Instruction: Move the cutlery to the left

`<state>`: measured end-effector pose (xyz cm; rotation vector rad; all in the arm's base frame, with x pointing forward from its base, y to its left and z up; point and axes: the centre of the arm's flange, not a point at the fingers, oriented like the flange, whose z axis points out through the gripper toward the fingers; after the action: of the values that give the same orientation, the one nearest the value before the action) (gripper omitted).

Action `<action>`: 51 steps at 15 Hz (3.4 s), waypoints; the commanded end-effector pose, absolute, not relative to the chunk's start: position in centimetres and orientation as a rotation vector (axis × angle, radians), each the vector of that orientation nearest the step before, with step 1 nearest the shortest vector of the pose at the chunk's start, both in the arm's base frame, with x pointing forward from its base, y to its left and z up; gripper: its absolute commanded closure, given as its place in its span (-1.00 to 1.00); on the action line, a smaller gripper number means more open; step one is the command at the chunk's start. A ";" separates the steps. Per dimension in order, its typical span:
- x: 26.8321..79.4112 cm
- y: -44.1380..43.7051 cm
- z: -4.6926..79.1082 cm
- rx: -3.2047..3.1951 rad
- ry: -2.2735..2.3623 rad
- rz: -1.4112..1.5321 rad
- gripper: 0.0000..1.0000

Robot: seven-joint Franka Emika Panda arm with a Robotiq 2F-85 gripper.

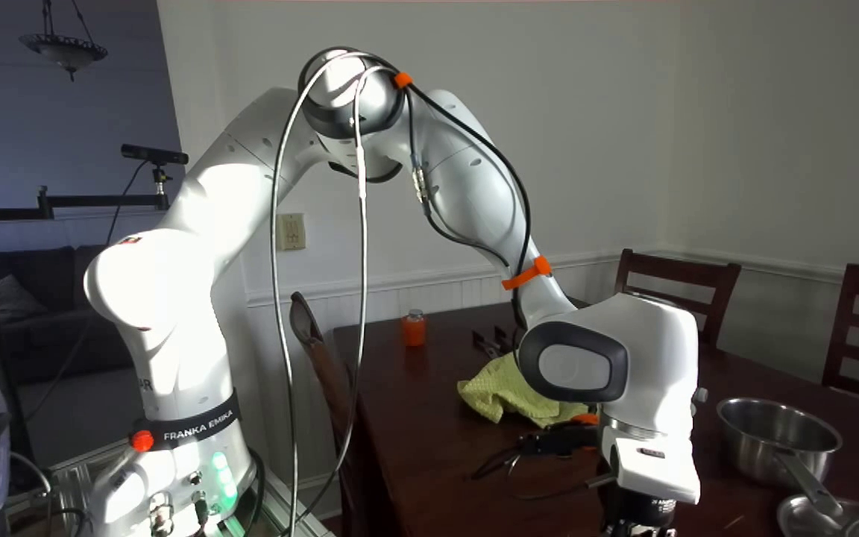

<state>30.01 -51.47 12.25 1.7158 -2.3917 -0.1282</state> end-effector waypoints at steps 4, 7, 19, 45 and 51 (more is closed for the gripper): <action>30.9 -51.0 13.3 1.732 -2.410 -0.132 0.96; 31.8 -49.1 15.8 1.847 -2.344 -0.076 0.96; 37.4 -38.1 19.6 2.490 -1.810 0.059 0.96; 37.4 -32.9 15.2 2.804 -1.235 0.086 0.96; 36.6 -32.5 13.7 2.874 -1.123 0.070 0.96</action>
<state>37.68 -32.33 14.54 2.8366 -1.1976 0.0615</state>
